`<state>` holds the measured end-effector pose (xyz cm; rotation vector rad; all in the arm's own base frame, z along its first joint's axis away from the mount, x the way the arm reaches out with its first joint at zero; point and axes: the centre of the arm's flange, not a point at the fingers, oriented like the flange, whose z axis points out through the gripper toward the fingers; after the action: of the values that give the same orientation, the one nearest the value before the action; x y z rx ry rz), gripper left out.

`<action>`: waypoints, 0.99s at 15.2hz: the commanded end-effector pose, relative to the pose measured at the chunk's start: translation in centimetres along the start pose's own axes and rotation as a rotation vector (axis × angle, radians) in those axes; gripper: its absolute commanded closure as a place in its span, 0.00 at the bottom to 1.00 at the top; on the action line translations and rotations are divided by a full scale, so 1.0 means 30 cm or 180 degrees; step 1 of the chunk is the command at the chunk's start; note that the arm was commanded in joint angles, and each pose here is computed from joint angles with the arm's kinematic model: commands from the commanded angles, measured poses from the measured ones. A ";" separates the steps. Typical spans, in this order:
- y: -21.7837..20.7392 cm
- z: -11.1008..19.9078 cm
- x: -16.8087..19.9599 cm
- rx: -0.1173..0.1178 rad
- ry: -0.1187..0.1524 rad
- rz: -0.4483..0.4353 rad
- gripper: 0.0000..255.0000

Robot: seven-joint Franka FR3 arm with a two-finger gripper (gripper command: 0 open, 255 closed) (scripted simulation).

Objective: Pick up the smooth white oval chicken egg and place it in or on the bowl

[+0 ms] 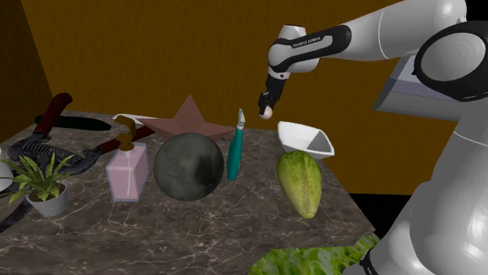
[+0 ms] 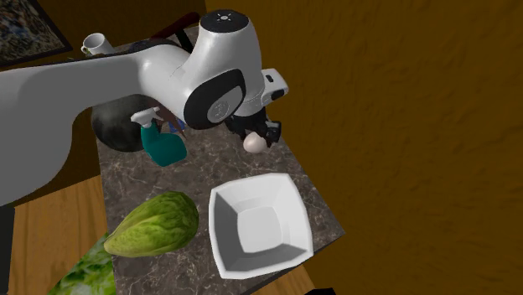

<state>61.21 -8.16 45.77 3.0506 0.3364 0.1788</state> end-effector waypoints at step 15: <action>0.131 -0.189 -0.265 0.0000 -0.0001 0.0000 1.00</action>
<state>54.91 -12.95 50.79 3.0505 0.3345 0.1787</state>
